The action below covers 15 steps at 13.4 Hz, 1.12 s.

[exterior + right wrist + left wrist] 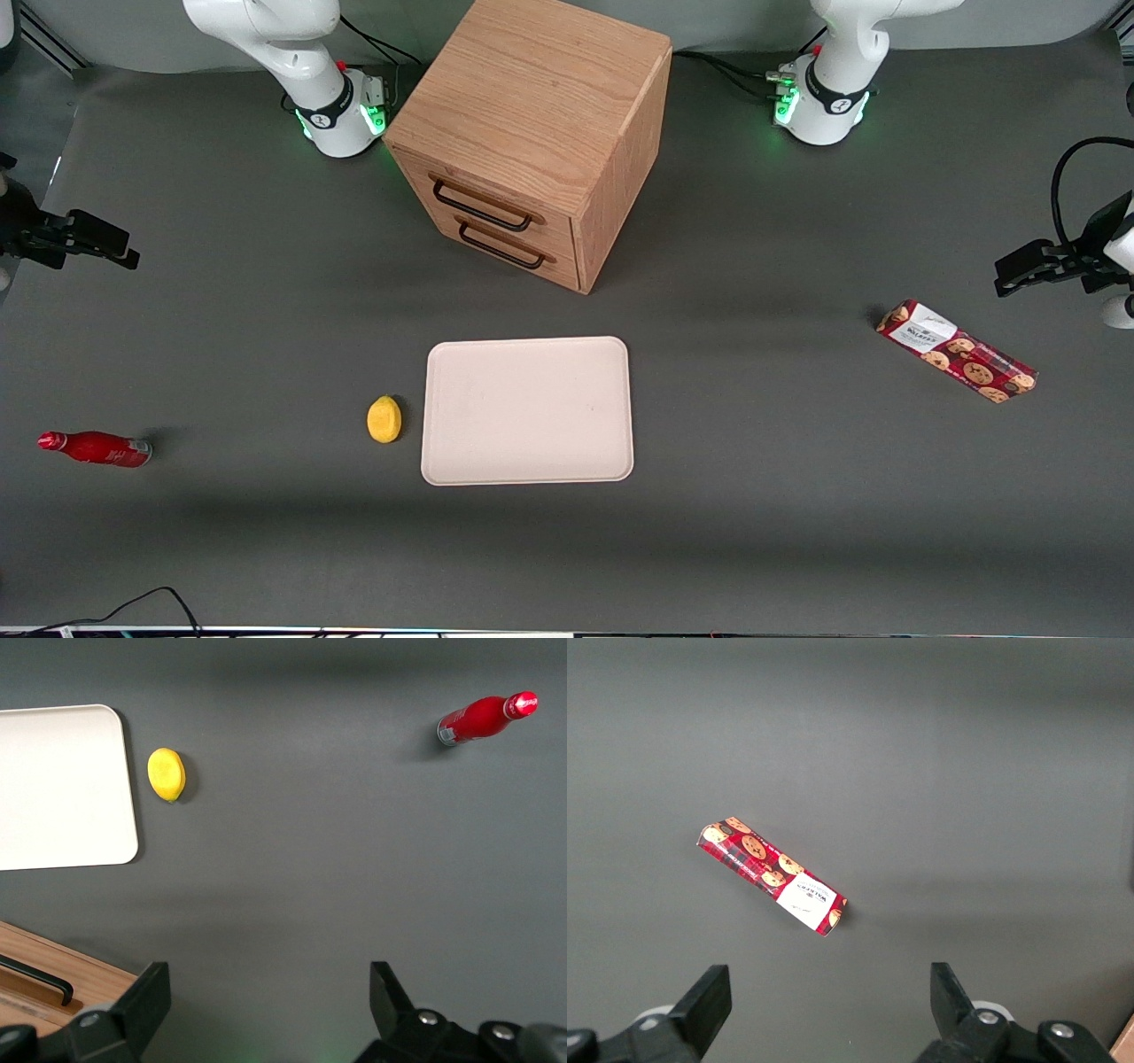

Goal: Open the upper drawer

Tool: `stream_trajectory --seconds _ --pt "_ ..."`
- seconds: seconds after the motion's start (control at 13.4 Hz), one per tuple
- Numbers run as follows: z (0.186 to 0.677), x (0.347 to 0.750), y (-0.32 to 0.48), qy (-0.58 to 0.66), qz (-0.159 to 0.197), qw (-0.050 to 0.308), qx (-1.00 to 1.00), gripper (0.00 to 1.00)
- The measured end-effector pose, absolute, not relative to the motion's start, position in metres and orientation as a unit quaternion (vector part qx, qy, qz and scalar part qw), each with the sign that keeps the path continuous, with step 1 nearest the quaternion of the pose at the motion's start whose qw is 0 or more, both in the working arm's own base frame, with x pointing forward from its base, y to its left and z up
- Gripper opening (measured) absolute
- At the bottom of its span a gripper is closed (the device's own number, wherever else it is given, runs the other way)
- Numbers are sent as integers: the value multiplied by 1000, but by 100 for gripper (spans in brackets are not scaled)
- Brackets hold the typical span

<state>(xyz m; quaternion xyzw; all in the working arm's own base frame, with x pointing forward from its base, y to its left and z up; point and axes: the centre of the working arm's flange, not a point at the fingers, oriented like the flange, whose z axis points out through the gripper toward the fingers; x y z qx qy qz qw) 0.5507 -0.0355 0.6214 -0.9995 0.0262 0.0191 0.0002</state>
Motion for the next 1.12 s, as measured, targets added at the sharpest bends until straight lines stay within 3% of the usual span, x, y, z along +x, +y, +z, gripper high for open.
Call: stream_trajectory --seconds 0.52,1.12 --pt "625 551 -22 8 18 1 -1000 100" --pt "634 521 137 -137 59 27 -989 100"
